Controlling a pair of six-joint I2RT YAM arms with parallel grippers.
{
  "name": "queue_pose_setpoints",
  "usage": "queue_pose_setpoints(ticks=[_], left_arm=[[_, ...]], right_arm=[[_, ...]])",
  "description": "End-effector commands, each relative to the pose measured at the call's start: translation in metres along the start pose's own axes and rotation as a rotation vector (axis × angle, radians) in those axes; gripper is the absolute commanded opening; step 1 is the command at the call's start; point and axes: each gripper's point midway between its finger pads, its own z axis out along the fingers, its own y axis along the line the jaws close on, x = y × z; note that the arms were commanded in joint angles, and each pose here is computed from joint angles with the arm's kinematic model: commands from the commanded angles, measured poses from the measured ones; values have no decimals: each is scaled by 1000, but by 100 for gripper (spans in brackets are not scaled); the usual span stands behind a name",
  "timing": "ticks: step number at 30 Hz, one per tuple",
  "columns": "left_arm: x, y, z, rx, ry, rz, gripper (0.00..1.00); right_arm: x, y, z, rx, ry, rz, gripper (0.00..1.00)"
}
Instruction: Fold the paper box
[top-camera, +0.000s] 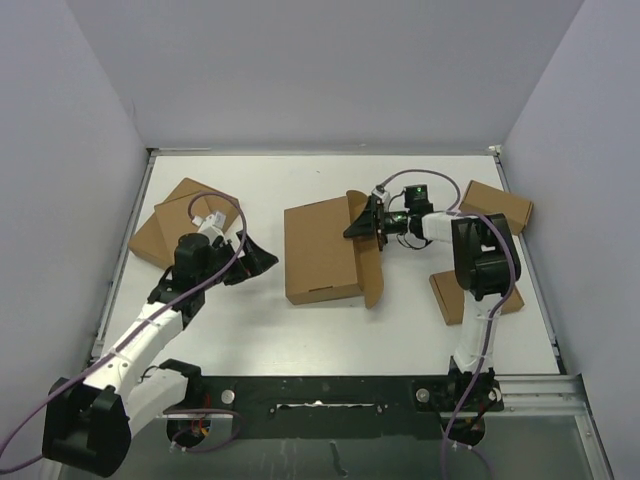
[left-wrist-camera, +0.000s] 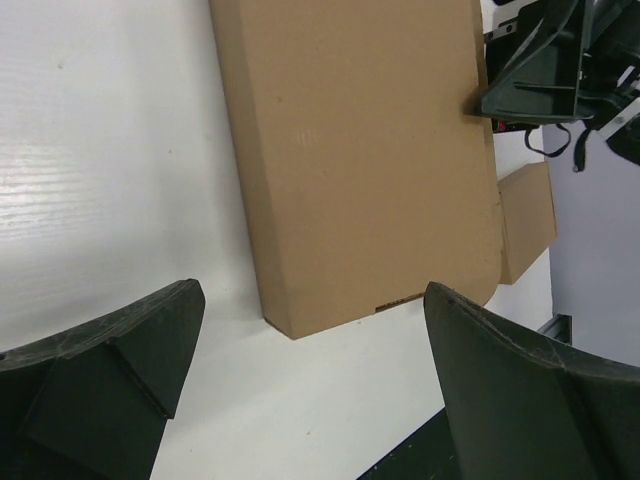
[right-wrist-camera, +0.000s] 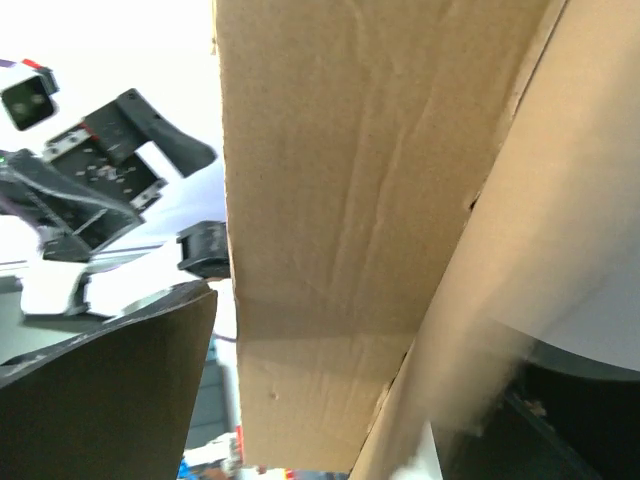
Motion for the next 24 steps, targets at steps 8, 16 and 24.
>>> queue_pose_setpoints(ticks=[8, 16, 24], left_arm=[[-30, -19, 10, 9, -9, 42, 92], [-35, -30, 9, 62, -11, 63, 92], [-28, -32, 25, 108, 46, 31, 82]], right_arm=[[1, -33, -45, 398, 47, -324, 95], [-2, -36, -97, 563, 23, -538, 97], [13, 4, -93, 413, -11, -734, 56]])
